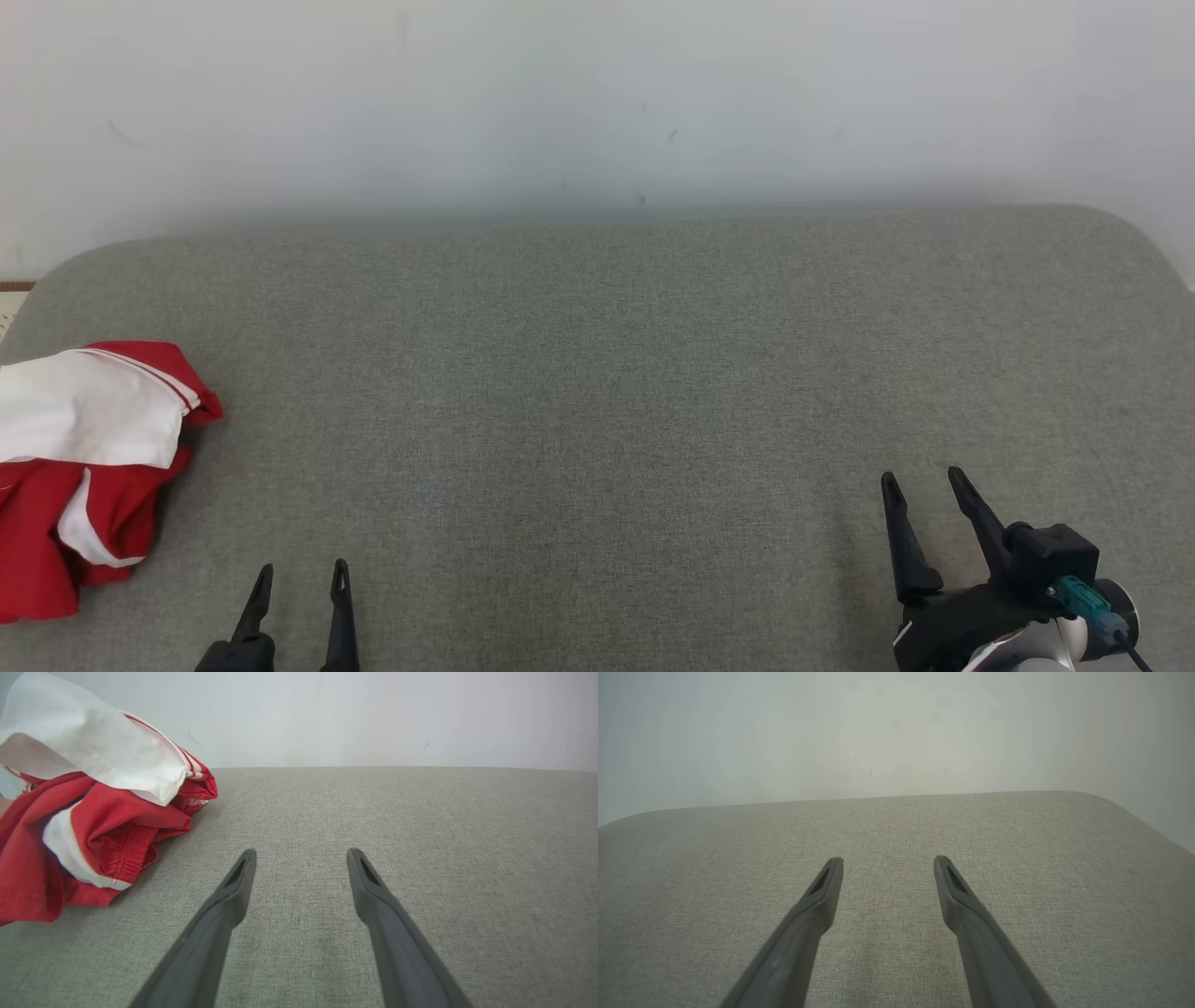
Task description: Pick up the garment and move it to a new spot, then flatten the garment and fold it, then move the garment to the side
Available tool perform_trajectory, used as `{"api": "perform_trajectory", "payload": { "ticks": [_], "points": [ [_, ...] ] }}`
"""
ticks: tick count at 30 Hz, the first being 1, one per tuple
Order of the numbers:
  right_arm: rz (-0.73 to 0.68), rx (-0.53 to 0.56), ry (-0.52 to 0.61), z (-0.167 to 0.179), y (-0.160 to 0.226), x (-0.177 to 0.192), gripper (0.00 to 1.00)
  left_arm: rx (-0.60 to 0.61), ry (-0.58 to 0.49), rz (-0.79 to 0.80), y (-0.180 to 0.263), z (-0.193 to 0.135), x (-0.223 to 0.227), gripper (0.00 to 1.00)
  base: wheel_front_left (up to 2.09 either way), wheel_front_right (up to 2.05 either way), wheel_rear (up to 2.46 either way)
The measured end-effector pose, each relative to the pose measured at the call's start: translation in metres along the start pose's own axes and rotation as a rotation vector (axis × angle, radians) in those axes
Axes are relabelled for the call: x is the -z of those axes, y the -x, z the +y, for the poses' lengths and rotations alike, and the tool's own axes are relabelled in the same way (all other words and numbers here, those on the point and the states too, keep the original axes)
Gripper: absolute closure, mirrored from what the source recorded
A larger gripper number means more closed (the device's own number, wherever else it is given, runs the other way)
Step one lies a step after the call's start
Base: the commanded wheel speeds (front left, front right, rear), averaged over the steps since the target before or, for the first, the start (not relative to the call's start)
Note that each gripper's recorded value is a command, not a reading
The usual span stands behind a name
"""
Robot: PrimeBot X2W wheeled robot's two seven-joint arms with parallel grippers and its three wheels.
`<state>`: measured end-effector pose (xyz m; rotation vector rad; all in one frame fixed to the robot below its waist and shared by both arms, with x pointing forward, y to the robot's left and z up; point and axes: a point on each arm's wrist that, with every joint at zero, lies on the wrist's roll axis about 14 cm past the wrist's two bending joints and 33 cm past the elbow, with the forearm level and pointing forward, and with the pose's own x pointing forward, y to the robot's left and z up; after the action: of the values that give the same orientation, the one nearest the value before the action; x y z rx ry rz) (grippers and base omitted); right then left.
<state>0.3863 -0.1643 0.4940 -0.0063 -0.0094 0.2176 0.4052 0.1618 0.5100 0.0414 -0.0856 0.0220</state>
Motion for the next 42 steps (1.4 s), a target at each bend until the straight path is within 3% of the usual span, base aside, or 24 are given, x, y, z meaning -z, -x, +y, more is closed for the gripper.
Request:
{"api": "perform_trajectory", "payload": {
  "ticks": [6,16,30,42],
  "points": [
    [-0.001,-0.014,-0.003,0.005,-0.003,0.0,0.0,-0.013,0.003,-0.002,0.002,0.005,-0.001,0.0,0.0,0.0,0.0],
    [-0.007,-0.102,0.0,0.033,-0.018,-0.001,0.0,-0.121,0.029,0.022,0.017,0.043,0.006,0.0,0.0,0.0,0.0],
    [0.02,-0.31,-0.032,0.106,-0.047,0.009,0.0,-0.358,0.015,0.066,0.074,0.122,0.016,0.0,0.0,0.0,0.0],
    [0.036,-0.482,-0.021,0.167,-0.052,0.013,0.0,-0.516,0.021,0.084,0.129,0.166,0.02,0.0,0.0,0.0,0.0]
  ]
}}
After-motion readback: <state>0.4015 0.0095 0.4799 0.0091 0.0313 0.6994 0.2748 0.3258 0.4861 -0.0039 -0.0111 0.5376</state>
